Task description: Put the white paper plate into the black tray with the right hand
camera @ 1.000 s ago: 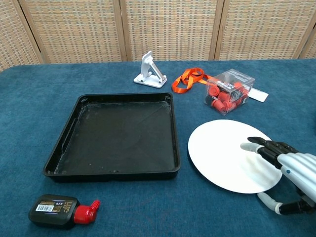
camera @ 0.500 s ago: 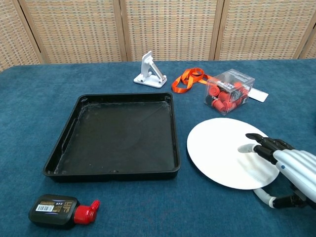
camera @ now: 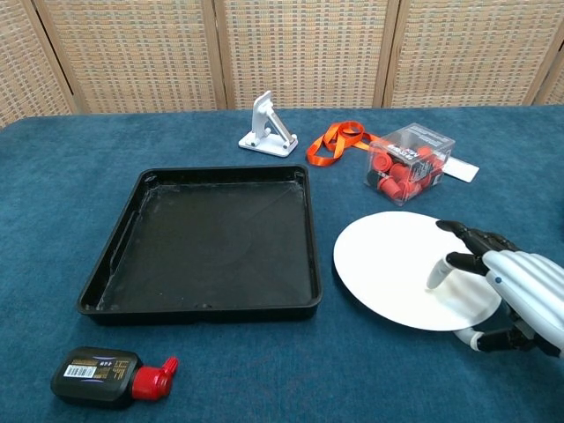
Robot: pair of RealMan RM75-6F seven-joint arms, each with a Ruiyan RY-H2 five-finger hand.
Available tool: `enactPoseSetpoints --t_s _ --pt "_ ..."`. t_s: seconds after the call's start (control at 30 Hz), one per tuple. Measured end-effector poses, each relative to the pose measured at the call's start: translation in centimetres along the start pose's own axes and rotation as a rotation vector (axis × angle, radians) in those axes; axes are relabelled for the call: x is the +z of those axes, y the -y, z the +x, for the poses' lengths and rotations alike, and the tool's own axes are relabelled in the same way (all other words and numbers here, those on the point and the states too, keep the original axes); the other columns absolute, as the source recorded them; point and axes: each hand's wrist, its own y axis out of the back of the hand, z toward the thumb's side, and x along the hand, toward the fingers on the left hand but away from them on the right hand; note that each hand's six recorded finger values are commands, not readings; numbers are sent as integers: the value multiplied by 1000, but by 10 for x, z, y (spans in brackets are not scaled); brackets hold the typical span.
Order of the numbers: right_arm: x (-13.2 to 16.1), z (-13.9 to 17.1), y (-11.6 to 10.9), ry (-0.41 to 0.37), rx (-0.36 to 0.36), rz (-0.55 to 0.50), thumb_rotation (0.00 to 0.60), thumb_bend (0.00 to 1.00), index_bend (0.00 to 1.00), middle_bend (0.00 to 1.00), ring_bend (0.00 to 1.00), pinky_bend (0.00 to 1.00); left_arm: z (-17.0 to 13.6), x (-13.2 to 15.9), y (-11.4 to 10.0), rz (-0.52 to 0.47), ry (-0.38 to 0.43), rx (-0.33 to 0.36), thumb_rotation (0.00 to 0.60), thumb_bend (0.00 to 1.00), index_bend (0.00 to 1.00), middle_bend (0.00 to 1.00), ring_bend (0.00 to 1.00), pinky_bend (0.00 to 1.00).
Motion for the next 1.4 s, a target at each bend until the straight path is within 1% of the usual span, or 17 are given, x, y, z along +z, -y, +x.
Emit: enactPoseSetpoints --t_s 0.13,0.23,0.33,0.5,0.83,0.93,1.17,1.4 --pt "1 0 -4 -9 -36 -4 600 498 614 173 0 23 0 0 0 0 1 0 600 49 0 0 0 0" --pt "2 -1 -7 -15 -58 -14 600 479 632 194 0 34 0 0 -1 -2 0 1 600 49 0 0 0 0" --pt "2 -2 -9 -19 -67 -15 600 464 648 212 0 44 0 0 -1 -4 0 3 600 48 0 0 0 0" --pt "2 -2 -9 -23 -72 -13 600 460 648 212 0 45 0 0 -1 -4 0 1 600 49 0 0 0 0" --pt "2 -3 -10 -23 -78 -23 600 581 666 221 0 50 1 0 0 -7 0 0 600 49 0 0 0 0" --pt "3 -2 -10 -22 -80 -22 600 602 667 221 0 53 1 0 -1 -9 0 1 600 49 0 0 0 0" --pt "3 -3 -14 -31 -95 -14 600 607 670 222 0 53 1 0 -1 -10 0 0 600 49 0 0 0 0" --pt "7 -15 -33 -64 -161 6 600 608 673 223 0 57 1 -1 -1 -9 -2 1 600 48 0 0 0 0"
